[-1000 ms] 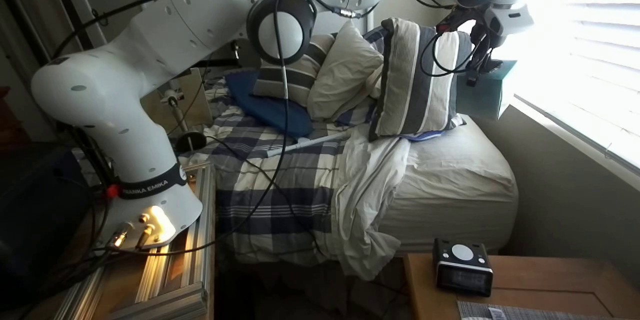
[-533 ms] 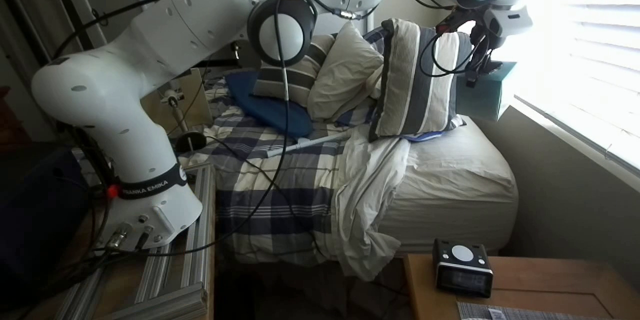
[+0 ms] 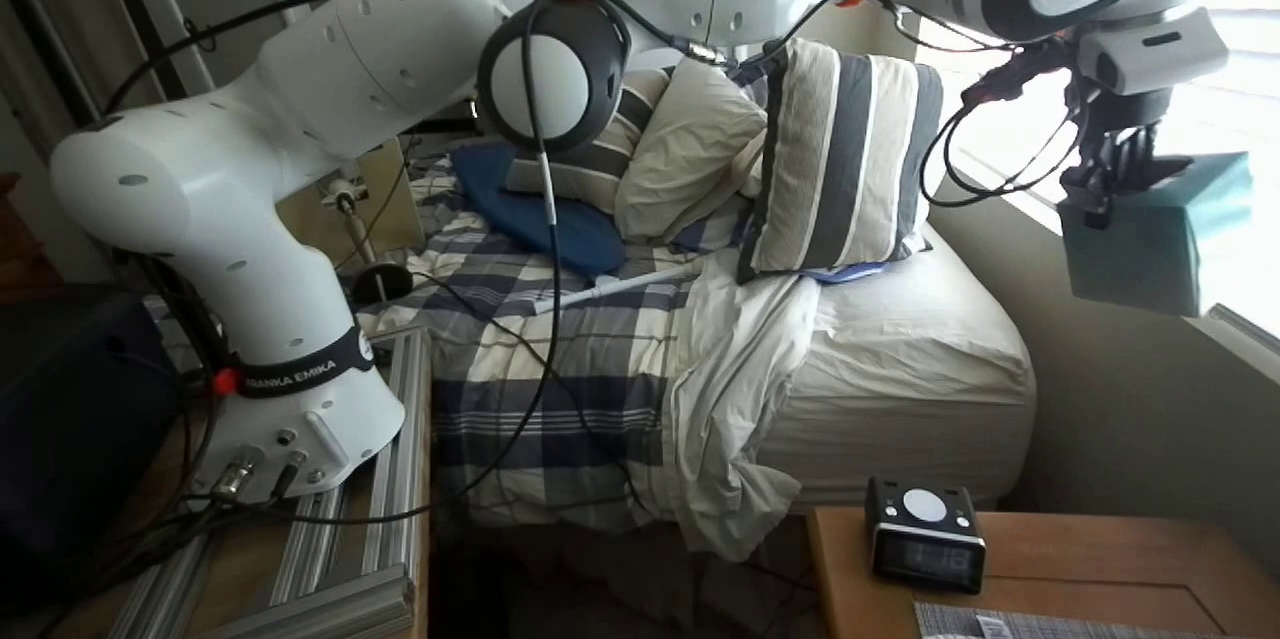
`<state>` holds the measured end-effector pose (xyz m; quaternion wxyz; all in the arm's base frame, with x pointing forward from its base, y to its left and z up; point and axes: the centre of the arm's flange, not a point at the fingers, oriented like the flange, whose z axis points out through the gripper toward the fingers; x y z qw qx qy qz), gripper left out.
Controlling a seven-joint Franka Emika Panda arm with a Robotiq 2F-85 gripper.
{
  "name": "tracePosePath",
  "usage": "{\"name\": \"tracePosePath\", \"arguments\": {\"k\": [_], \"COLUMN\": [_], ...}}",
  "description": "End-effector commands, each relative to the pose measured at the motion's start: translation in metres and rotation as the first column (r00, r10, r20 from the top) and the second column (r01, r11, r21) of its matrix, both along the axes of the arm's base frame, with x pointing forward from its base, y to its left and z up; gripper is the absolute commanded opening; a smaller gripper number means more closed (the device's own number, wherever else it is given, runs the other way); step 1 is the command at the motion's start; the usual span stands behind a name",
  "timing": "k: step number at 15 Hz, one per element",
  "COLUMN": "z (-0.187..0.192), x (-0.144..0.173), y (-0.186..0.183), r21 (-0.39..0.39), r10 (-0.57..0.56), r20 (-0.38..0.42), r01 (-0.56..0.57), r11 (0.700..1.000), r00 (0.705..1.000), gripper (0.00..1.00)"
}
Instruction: Pick up the blue tissue box and place it right side up on the bedside table
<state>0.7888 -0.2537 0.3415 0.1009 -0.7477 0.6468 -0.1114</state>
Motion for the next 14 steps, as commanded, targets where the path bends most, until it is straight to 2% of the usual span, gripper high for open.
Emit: {"name": "tracePosePath", "arguments": {"k": [1, 4, 7, 11, 14], "z": [-0.013, -0.037, -0.061, -0.082, -0.095], "x": [-0.018, -0.046, -0.070, -0.096, -0.108], "y": [-0.061, -0.100, -0.126, -0.151, -0.162], "r21": [-0.089, -0.150, -0.161, -0.062, 0.020], "r10": [-0.178, -0.316, -0.449, -0.548, -0.579], "r20": [0.004, -0.026, -0.068, -0.132, -0.181], "r01": [0.177, 0.309, 0.434, 0.545, 0.591], "r11": [0.980, 0.939, 0.886, 0.836, 0.806], "r00": [0.984, 0.948, 0.891, 0.826, 0.795], "gripper": [0.01, 0.01, 0.01, 0.01, 0.01]}}
